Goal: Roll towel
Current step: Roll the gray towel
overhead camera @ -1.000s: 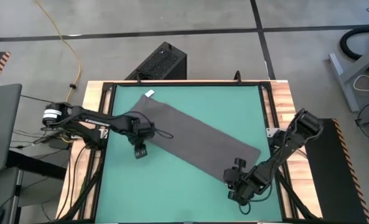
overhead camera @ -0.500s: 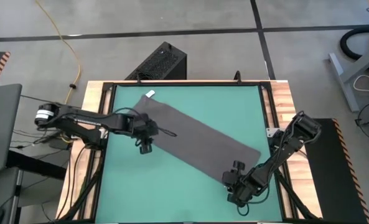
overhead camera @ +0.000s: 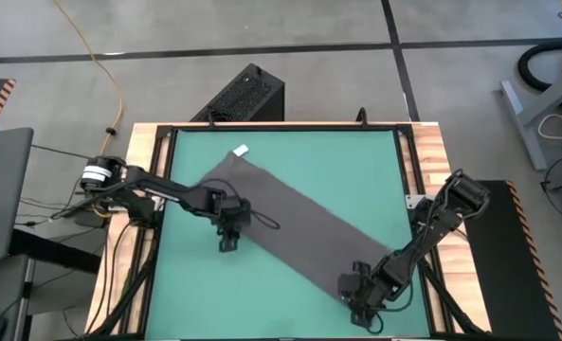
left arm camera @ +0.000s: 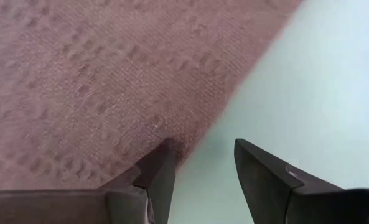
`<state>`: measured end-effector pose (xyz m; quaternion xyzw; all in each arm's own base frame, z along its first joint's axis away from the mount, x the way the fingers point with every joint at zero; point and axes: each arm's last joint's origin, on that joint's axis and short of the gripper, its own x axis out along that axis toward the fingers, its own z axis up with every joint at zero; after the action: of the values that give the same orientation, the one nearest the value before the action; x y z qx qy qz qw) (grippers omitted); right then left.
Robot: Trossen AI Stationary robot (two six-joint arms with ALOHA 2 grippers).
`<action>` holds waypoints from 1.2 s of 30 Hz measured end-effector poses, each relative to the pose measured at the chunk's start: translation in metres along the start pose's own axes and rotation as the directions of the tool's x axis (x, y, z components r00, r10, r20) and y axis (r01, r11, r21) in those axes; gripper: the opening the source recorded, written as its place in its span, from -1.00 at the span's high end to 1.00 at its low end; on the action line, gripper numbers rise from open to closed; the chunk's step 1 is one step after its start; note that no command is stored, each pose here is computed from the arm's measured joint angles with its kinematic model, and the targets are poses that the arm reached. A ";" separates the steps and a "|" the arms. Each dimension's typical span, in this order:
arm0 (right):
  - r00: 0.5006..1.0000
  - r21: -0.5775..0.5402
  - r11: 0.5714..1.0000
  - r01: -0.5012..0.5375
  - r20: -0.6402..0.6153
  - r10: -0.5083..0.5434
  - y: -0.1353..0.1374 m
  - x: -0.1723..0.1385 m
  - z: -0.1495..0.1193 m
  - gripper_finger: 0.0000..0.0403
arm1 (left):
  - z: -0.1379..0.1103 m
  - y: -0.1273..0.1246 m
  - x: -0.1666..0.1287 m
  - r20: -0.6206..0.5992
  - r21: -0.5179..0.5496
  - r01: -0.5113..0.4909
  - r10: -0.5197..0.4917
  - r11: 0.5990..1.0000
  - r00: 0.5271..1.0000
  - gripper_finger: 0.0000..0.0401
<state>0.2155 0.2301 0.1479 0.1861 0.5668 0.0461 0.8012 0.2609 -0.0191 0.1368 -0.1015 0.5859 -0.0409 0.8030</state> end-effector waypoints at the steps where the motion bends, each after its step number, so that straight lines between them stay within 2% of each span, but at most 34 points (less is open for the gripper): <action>1: 1.000 -0.012 1.000 -0.012 -0.008 0.012 0.002 -0.001 0.001 0.15 | -0.001 -0.002 0.000 -0.006 0.004 0.035 -0.035 0.999 0.999 0.23; 5: 0.998 -0.107 0.992 -0.060 0.023 0.063 0.016 -0.014 0.013 0.15 | 0.002 -0.009 -0.012 0.009 0.028 0.094 -0.094 0.995 0.996 0.23; 9: 0.996 -0.178 0.984 -0.020 0.087 0.036 0.020 -0.021 0.026 0.15 | 0.013 -0.013 -0.038 0.141 0.079 0.034 -0.045 0.996 0.989 0.23; 11: 0.989 -0.185 0.983 0.012 0.145 0.016 0.019 -0.022 0.033 0.15 | 0.011 -0.012 -0.049 0.190 0.079 -0.043 0.028 0.996 0.981 0.23; 14: 0.969 -0.170 0.977 0.126 0.233 -0.084 0.011 -0.019 0.039 0.15 | 0.009 -0.006 -0.066 0.257 0.040 -0.222 0.205 0.974 0.944 0.23; 16: 0.956 -0.151 0.970 0.189 0.253 -0.147 0.005 -0.015 0.042 0.15 | 0.005 0.001 -0.072 0.246 -0.011 -0.339 0.331 0.941 0.911 0.23; 19: 0.951 -0.093 0.963 0.252 0.209 -0.229 -0.006 -0.012 0.042 0.15 | -0.003 0.012 -0.072 0.172 -0.086 -0.403 0.412 0.911 0.895 0.23; 22: 0.943 -0.073 0.947 0.314 0.140 -0.302 -0.014 -0.014 0.036 0.15 | -0.013 0.020 -0.063 0.123 -0.148 -0.363 0.382 0.920 0.916 0.23; 28: 0.889 -0.117 0.882 0.457 0.087 -0.450 -0.039 -0.016 0.041 0.16 | -0.042 0.022 -0.033 0.064 -0.212 -0.164 0.181 0.963 0.981 0.23; 31: 0.873 -0.131 0.863 0.488 0.084 -0.481 -0.062 -0.009 0.051 0.18 | -0.052 0.018 -0.022 0.077 -0.255 -0.091 0.114 0.963 0.991 0.23; 36: 0.874 -0.155 0.860 0.487 0.071 -0.482 -0.109 0.000 0.066 0.26 | -0.060 0.002 -0.014 0.067 -0.276 -0.010 0.029 0.961 0.997 0.23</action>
<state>0.2620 0.1126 0.1287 -0.0295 0.5773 -0.1118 0.8083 0.1990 -0.0213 0.1320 -0.2077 0.5581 0.0525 0.8016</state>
